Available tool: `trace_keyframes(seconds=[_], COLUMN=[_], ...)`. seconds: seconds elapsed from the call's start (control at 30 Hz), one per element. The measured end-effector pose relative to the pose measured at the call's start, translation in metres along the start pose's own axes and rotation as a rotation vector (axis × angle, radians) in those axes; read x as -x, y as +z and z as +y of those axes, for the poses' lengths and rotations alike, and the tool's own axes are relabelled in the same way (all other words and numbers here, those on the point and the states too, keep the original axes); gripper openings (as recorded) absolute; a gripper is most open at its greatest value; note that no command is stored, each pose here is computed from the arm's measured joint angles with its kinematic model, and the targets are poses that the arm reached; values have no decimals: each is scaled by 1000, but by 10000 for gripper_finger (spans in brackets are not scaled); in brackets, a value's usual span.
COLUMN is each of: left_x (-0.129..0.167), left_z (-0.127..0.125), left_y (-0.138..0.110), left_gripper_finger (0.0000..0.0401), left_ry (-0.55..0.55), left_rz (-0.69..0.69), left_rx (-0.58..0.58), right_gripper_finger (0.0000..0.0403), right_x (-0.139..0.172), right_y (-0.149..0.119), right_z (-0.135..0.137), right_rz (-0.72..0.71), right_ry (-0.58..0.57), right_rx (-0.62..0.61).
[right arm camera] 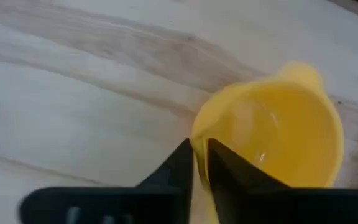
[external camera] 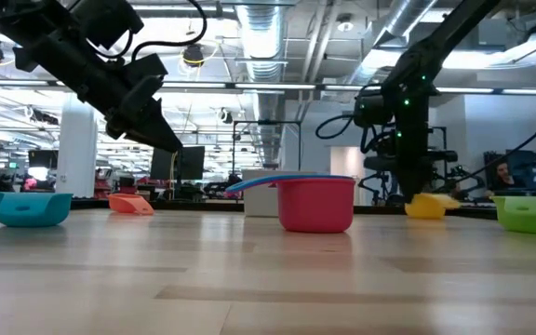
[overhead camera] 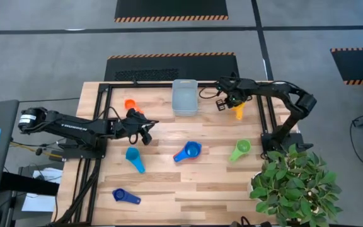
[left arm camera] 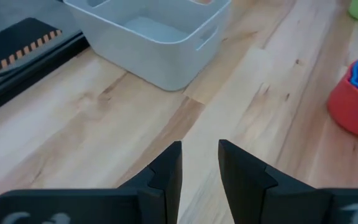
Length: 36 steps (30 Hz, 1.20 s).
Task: Nest measuring cups in basket
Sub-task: Stack the yellow measuring cup on top of the blue measuring cup
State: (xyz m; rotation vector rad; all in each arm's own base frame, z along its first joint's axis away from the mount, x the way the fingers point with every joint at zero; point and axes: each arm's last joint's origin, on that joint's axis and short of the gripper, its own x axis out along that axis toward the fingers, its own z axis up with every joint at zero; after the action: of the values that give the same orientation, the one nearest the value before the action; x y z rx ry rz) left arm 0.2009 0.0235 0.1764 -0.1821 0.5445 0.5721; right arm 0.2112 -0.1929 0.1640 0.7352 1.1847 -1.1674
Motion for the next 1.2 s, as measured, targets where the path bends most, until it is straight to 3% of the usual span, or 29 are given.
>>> trace_keyframes(seconds=[0.13,0.33,0.47,0.77,0.97,1.07,1.2], left_x=[-1,-1,-3,-12,-17,-17,-17], left_z=[2,-1,-6,-22,-26,-26,-28], left_y=[1,0,-1,-2,-5,-4,0], left_gripper_finger=[93,93,93,93,93,93,93], left_ry=[6,-56,-79,-192,-213,-213,-215], left_rz=[1,21,13,-13,-7,-9,-14], left_rx=[49,59,55,61,59,61,46], right_gripper_finger=[14,28,12,27,13,14,24], right_x=[6,21,36,75,96,101,107], right_y=[-1,-11,-23,-58,-81,-92,-104], right_z=[0,9,20,48,61,69,84], right_rz=[0,11,-6,-78,-106,-88,-9], right_ry=[41,94,120,246,324,360,492], right_rx=[-16,-3,35,47,112,66,8])
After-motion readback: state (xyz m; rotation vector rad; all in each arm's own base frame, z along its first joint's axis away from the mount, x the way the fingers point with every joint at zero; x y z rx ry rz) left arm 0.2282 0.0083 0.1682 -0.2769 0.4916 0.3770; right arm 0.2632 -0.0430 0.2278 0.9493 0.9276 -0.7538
